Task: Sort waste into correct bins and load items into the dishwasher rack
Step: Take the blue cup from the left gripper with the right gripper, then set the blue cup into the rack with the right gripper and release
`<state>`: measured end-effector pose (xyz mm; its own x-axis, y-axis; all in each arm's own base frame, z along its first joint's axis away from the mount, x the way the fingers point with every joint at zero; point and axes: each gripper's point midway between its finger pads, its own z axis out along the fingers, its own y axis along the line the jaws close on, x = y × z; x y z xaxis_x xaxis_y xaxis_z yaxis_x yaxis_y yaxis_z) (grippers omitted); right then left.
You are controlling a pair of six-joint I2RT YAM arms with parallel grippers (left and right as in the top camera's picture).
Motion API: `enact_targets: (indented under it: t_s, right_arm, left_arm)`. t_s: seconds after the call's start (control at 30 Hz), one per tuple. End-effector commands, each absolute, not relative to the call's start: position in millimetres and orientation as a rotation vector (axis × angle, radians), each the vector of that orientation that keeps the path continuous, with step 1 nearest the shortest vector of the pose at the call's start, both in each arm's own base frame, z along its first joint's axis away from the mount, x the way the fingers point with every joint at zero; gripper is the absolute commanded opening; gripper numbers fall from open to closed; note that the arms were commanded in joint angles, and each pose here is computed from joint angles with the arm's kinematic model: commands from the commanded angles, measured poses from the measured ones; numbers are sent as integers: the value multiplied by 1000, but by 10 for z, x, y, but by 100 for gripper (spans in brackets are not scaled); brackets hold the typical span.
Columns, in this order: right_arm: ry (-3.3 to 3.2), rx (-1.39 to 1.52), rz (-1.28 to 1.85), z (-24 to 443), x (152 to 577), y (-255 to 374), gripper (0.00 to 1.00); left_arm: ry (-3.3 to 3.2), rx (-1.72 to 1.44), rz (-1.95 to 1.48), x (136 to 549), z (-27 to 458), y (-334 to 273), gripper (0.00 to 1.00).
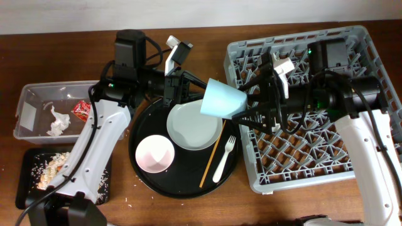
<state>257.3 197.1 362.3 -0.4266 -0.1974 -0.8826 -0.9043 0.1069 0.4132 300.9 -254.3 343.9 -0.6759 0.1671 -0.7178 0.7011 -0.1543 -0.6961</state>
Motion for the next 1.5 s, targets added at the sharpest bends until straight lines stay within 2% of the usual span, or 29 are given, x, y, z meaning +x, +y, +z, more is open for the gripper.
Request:
enact_targets:
  t_s: [0.0, 0.4, 0.67, 0.87, 1.03, 1.4, 1.43, 1.47]
  right_arm:
    - [1689, -1102, 1382, 3688, 2520, 2002, 79]
    - [1692, -1068, 1384, 3749, 2616, 2014, 74]
    - [1711, -1158, 1360, 3655, 2505, 2228, 73]
    - [1712, -1157, 1335, 3651, 2543, 2222, 67]
    - [1726, -1108, 1328, 3692, 2643, 2183, 57]
    - [1796, -1047, 1207, 3637, 2867, 2149, 57]
    - [1838, -1021, 1162, 3585, 2929, 2122, 57]
    - [1861, -1011, 1123, 3547, 2972, 2100, 57]
  left_arm:
    - [1692, 1020, -1890, 2964, 3491, -2550, 0]
    - [1693, 1020, -1890, 2965, 3490, -2551, 0]
    - [1694, 1018, -1887, 2969, 3488, -2552, 0]
    - [1696, 1017, -1889, 2967, 3486, -2551, 0]
    - [1747, 975, -1926, 2947, 3355, -2546, 0]
    - [1828, 937, -1937, 2895, 3082, -2637, 0]
    - [1814, 935, -1917, 2941, 3095, -2600, 1]
    - [1813, 908, -1877, 3039, 3092, -2523, 8]
